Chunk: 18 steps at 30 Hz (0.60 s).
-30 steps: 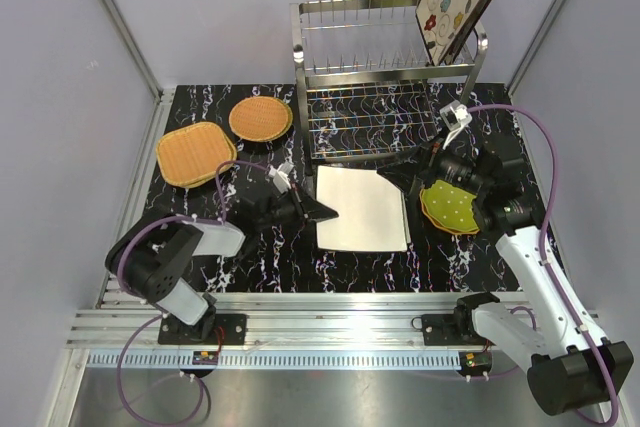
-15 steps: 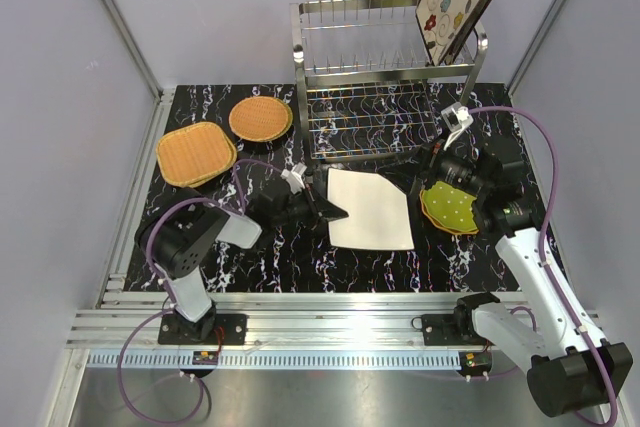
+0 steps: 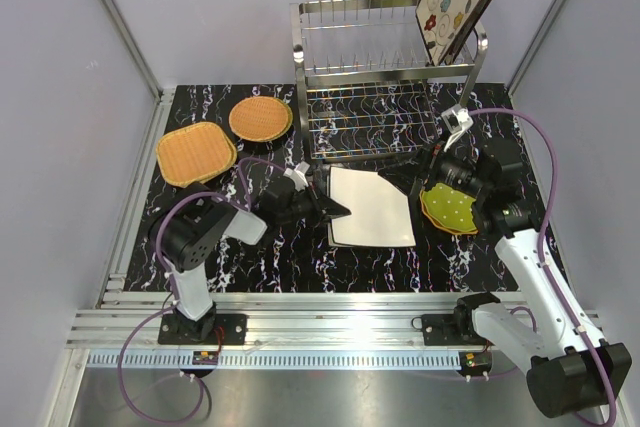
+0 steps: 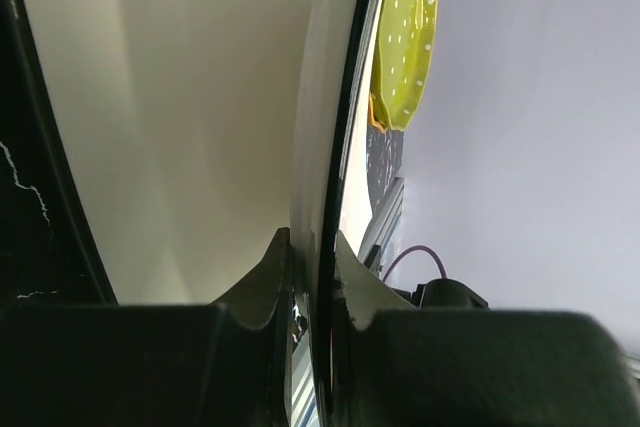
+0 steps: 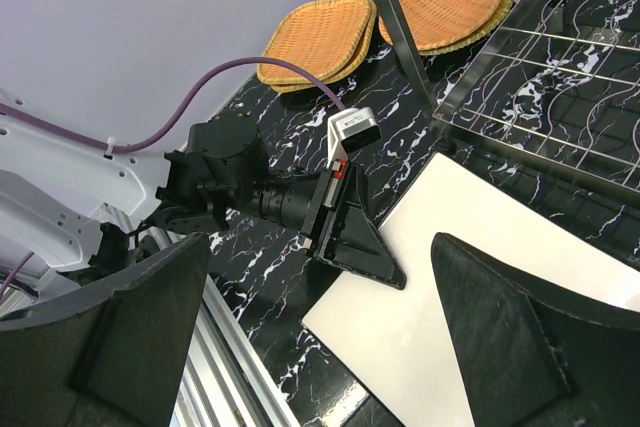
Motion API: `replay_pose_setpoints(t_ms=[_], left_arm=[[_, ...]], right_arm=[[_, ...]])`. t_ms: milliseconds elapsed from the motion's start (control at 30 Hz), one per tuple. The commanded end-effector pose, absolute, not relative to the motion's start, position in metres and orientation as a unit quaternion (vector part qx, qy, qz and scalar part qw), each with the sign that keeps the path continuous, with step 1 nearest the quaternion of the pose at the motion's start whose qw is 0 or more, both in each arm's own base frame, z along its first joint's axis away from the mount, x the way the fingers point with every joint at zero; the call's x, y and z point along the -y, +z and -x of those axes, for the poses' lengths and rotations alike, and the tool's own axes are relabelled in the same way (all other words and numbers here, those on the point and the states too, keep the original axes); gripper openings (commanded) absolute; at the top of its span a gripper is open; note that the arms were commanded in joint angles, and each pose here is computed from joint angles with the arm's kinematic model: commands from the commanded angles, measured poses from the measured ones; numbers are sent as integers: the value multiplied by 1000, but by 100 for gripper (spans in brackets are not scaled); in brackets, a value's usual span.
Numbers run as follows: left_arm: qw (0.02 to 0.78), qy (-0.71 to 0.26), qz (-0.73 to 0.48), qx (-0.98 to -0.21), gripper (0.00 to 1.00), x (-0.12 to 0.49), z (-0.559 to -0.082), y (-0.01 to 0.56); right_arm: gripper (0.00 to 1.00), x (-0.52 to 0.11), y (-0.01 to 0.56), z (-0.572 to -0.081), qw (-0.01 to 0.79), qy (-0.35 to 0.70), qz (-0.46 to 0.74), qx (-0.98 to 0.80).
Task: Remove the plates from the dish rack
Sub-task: Place the plate on the table
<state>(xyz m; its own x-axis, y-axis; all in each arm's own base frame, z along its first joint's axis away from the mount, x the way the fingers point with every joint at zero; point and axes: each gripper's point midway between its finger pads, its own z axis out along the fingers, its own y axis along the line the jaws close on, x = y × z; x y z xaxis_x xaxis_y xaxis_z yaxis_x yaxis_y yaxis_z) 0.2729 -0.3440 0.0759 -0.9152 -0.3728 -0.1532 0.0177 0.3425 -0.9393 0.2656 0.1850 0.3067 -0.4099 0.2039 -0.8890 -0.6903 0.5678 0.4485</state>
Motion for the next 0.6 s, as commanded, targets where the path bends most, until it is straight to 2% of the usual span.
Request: replay_pose_setpoints(t_ms=[0, 367, 567], left_arm=[[256, -651, 59, -712, 0, 364, -295, 157], [252, -642, 68, -721, 0, 365, -300, 147], [245, -635, 74, -729, 8, 365, -301, 139]], right_arm=[[100, -182, 321, -267, 543, 430, 171, -700], [100, -181, 319, -267, 541, 431, 168, -702], [100, -181, 317, -267, 540, 431, 166, -704]])
